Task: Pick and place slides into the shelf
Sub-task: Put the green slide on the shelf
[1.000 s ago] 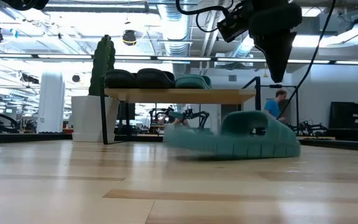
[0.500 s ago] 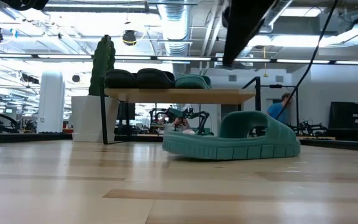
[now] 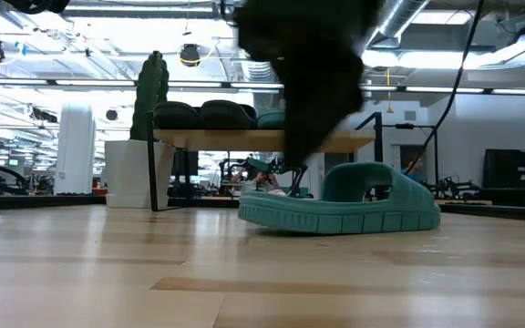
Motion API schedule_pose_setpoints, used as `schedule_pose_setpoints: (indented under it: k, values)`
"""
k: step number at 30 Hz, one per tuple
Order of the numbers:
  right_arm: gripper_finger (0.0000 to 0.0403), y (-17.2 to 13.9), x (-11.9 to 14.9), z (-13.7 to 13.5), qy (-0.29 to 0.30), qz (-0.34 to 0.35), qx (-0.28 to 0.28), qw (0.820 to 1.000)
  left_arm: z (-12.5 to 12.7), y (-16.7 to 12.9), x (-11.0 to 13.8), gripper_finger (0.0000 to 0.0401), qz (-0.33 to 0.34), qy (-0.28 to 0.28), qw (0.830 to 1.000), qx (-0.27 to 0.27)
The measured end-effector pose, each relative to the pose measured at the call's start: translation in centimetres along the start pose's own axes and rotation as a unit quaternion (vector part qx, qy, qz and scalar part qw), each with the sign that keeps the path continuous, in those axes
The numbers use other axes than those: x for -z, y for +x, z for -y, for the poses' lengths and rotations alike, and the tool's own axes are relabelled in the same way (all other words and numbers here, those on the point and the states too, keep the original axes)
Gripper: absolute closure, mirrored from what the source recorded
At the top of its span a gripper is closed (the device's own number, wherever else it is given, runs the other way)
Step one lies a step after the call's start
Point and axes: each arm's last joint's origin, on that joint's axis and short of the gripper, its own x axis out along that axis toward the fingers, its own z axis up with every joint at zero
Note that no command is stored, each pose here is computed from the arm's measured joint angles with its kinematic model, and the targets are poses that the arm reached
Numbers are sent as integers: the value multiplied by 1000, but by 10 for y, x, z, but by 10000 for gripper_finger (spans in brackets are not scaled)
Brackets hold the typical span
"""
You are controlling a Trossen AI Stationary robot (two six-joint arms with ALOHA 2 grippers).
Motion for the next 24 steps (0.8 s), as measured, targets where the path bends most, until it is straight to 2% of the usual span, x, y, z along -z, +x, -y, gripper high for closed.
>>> schedule_pose_setpoints:
  k: [2, 5, 10, 15, 24]
  values:
    - [286, 11, -13, -3, 22, 6, -52, 998, 0, 0, 0, 399, -2, 1, 1000, 0]
    - [291, 26, -12, 3, 28, -53, -79, 995, 0, 1, 0, 399, -3, 1, 1000, 0]
    - [290, 46, -22, 4, 44, -78, -141, 986, 2, 3, 0, 399, -10, 6, 1000, 0]
    - [290, 64, -20, 4, 44, -97, -152, 983, 3, 5, 1, 399, -17, 10, 1000, 4]
    - [290, 65, -22, 6, 53, -96, -154, 982, 4, 6, 0, 399, -16, 11, 1000, 4]
